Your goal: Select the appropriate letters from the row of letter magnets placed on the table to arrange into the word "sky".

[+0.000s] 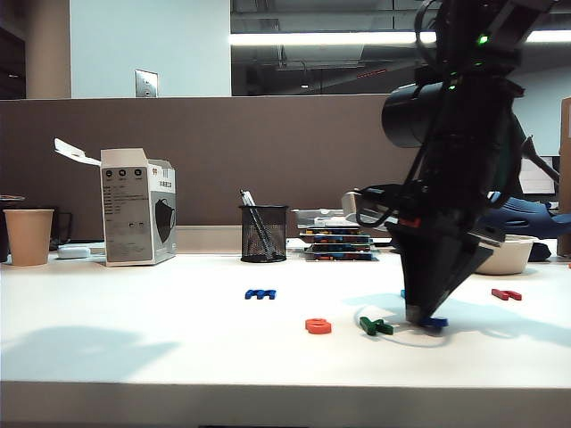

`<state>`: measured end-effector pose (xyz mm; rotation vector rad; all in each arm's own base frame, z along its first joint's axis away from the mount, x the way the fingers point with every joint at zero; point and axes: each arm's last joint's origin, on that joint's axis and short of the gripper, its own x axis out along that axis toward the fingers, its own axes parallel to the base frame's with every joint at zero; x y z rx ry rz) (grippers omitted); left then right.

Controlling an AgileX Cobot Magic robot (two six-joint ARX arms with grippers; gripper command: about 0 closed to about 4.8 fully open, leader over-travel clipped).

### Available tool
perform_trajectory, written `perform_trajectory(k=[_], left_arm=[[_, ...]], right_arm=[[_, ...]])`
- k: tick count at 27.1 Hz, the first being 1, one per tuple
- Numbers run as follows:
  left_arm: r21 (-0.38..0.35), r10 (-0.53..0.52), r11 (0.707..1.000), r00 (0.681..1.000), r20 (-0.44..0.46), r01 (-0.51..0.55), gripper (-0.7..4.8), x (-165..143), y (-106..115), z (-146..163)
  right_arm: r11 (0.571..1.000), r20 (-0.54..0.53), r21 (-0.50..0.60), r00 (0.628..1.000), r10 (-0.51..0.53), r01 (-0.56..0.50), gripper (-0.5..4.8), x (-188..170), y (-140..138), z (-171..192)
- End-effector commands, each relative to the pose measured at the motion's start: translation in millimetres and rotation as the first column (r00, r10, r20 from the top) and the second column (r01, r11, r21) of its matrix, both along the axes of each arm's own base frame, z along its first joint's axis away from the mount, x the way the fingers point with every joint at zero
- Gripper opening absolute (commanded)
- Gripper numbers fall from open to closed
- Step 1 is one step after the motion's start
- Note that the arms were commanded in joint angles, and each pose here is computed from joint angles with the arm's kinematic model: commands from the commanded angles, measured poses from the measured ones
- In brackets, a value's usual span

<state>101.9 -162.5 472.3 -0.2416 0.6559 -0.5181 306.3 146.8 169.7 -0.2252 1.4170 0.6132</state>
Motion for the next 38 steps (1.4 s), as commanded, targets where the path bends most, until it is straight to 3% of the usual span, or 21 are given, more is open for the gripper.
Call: perform_trajectory(k=[1, 8, 12, 18, 33, 38], left_arm=[[-0.009, 0.007, 1.0, 1.0, 0.007, -0.006, -0.05, -0.3, 1.0, 1.5], [-0.009, 0.006, 1.0, 1.0, 0.007, -0.006, -0.05, -0.2, 0.9, 1.5], [-0.009, 0.006, 1.0, 1.0, 0.007, -0.006, -0.05, -0.2, 0.9, 1.5], [-0.008, 0.006, 1.0, 1.0, 0.007, -0.006, -0.05, -0.2, 0.9, 1.4], [-0.009, 0.006, 1.0, 1.0, 0.007, -0.006, -0.05, -0.2, 0.9, 1.5], [-0.009, 0.006, 1.0, 1.0, 0.007, -0.006, -0.05, -0.2, 0.9, 1.5]], right_arm=[[0.999, -0.028, -0.043, 1.0, -0.004, 0.003, -0.03, -3.8, -2.2, -9.2], [0.999, -0.006, -0.032, 1.0, -0.004, 0.004, 0.01, -1.8, -1.1, -9.0], [1.0, -0.001, -0.03, 1.0, -0.004, 0.004, 0.6, -1.3, -0.9, -8.7], [1.0, 0.006, -0.022, 1.0, -0.003, 0.004, 0.63, -1.1, -0.7, -6.9], [0.998, 0.19, 0.06, 0.982, -0.002, -0.009, 0.62, 16.8, 7.4, 63.9], [0.998, 0.368, 0.057, 0.929, -0.051, 0.032, 0.4, 16.0, -4.2, 109.9]])
